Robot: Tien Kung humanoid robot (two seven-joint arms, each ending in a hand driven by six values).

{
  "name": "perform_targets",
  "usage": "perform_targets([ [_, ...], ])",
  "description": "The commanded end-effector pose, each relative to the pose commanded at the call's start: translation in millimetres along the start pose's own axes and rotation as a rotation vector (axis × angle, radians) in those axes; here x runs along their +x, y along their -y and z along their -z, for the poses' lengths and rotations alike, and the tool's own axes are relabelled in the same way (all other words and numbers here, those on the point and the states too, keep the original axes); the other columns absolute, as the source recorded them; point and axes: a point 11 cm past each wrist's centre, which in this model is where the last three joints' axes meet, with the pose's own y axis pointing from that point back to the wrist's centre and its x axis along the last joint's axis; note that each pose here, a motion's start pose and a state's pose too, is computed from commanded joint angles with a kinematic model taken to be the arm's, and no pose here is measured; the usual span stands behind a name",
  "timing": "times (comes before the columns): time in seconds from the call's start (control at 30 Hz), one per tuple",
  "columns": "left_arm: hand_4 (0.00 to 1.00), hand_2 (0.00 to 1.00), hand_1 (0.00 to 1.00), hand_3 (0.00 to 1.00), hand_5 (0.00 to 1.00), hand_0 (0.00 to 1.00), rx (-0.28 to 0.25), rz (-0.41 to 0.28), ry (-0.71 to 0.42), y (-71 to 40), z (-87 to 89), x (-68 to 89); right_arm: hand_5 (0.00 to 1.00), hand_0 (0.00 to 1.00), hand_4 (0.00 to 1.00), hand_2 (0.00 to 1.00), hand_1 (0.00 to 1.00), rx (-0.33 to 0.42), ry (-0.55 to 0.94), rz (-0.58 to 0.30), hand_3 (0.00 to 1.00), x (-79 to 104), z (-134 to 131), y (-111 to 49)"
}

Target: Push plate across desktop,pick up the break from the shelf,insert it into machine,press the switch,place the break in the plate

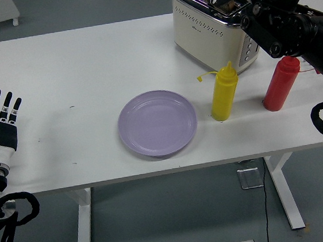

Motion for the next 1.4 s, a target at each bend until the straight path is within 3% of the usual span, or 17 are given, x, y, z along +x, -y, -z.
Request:
perform_targets([
  [0.03, 0.677, 0.964, 0.889, 0.878, 0.998, 0.849, 0.000, 0.000, 0.000, 0.1, -0.1, -0.1, 0.150, 0.387, 0.627, 0.506, 0.469, 0.003, 0.001, 0.000, 0.653, -0.6, 1, -0.1],
  [0.2, 0.677, 0.964, 0.889, 0.878, 0.998, 0.849, -0.002, 0.002, -0.001, 0.7, -0.7, -0.8, 0.150, 0.387, 0.627, 0.506, 0.469, 0.013, 0.004, 0.001, 0.653, -4.7, 7, -0.4],
  [0.23, 0.677, 0.962, 0.889, 0.878, 0.998, 0.849, -0.003, 0.002, -0.001, 0.8, -0.8, -0.8, 0.089, 0.377, 0.552, 0.503, 0.447, 0.014, 0.004, 0.002, 0.619, -5.3, 7, -0.5],
  [0.4, 0.677, 0.962, 0.889, 0.878, 0.998, 0.849, -0.005, 0.001, -0.001, 1.1, -1.4, -0.9, 0.089, 0.377, 0.552, 0.503, 0.447, 0.016, 0.006, 0.005, 0.619, -9.8, 10, -0.6],
  [0.43, 0.677, 0.962, 0.889, 0.878, 0.998, 0.848, -0.005, 0.002, -0.001, 1.2, -1.4, -1.0, 0.035, 0.358, 0.473, 0.495, 0.435, 0.018, 0.007, 0.005, 0.565, -11.0, 10, -0.7],
  [0.6, 0.677, 0.962, 0.889, 0.878, 0.998, 0.848, -0.006, 0.002, -0.002, 1.6, -1.8, -1.2, 0.035, 0.358, 0.473, 0.495, 0.435, 0.019, 0.004, -0.005, 0.565, -12.2, 10, -0.8],
  [0.63, 0.677, 0.962, 0.889, 0.879, 0.998, 0.848, -0.007, 0.001, -0.002, 1.6, -1.9, -1.2, 0.008, 0.373, 0.410, 0.486, 0.419, 0.020, 0.002, -0.007, 0.535, -12.3, 10, -0.8],
  [0.73, 0.677, 0.962, 0.889, 0.879, 0.998, 0.848, -0.007, 0.001, -0.001, 2.0, -2.1, -1.4, 0.008, 0.373, 0.410, 0.486, 0.419, 0.025, -0.003, -0.015, 0.535, -11.8, 12, -1.2],
  [0.8, 0.677, 0.962, 0.889, 0.879, 0.998, 0.848, -0.007, 0.003, -0.002, 2.5, -1.9, -2.3, 0.008, 0.373, 0.410, 0.486, 0.419, 0.028, -0.013, -0.030, 0.535, -7.7, 10, -1.4],
  [0.83, 0.677, 0.962, 0.889, 0.879, 0.998, 0.846, -0.007, 0.004, -0.002, 2.7, -1.7, -2.8, 0.002, 0.377, 0.356, 0.472, 0.410, 0.030, -0.017, -0.039, 0.528, -5.0, 9, -1.6],
  [1.0, 0.677, 0.962, 0.889, 0.879, 0.998, 0.846, -0.002, 0.008, 0.000, 2.4, -0.3, -3.5, 0.002, 0.377, 0.356, 0.472, 0.410, 0.048, -0.023, -0.112, 0.528, 18.6, 4, -4.3],
  [1.03, 0.677, 0.962, 0.887, 0.879, 0.998, 0.844, -0.002, 0.008, 0.001, 2.1, -0.3, -3.0, 0.002, 0.369, 0.302, 0.464, 0.407, 0.054, -0.019, -0.128, 0.521, 23.4, 3, -5.3],
  [1.4, 0.678, 0.962, 0.887, 0.878, 0.998, 0.846, -0.002, -0.024, 0.015, -4.4, -2.3, 11.6, 0.002, 0.371, 0.280, 0.459, 0.403, 0.145, 0.067, -0.301, 0.516, 74.7, 4, -24.9],
])
